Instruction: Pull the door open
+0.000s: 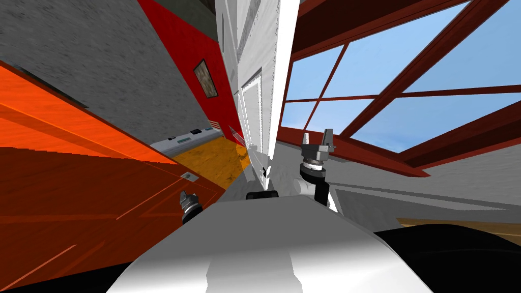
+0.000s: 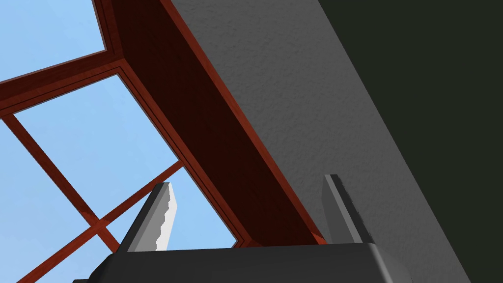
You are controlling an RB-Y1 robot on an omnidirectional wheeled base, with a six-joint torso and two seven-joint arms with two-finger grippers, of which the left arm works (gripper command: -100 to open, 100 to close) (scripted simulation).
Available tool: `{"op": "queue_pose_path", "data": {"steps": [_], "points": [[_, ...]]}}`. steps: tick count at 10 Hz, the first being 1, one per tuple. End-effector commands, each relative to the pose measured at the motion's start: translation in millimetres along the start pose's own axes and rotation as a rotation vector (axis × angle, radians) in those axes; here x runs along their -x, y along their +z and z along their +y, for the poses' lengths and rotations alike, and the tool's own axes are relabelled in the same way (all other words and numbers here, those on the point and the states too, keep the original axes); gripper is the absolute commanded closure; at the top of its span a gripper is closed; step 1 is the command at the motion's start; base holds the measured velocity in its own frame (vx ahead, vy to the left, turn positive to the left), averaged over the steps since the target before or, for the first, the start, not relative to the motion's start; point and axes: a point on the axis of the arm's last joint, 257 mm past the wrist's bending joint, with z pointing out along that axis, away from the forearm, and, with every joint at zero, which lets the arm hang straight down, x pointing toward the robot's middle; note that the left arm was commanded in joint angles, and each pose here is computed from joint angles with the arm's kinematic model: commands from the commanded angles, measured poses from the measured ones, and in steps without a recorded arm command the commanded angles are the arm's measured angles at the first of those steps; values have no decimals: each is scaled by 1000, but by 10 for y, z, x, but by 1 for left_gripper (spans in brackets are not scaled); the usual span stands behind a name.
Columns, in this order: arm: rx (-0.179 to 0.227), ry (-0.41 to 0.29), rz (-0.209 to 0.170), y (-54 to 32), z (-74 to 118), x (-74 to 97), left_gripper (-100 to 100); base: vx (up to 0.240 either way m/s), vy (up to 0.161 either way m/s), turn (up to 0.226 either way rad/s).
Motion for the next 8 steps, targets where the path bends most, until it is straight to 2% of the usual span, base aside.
{"op": "queue_pose_path", "data": {"steps": [1, 5, 6, 8], "points": [[0, 0, 0, 0, 0, 0, -100, 16, -14, -41], [0, 0, 0, 0, 0, 0, -100, 0, 1, 0], [8, -5, -16, -24, 37, 36, -100, 12, 36, -118], [8, -5, -16, -24, 37, 36, -100, 0, 10, -20]]}}
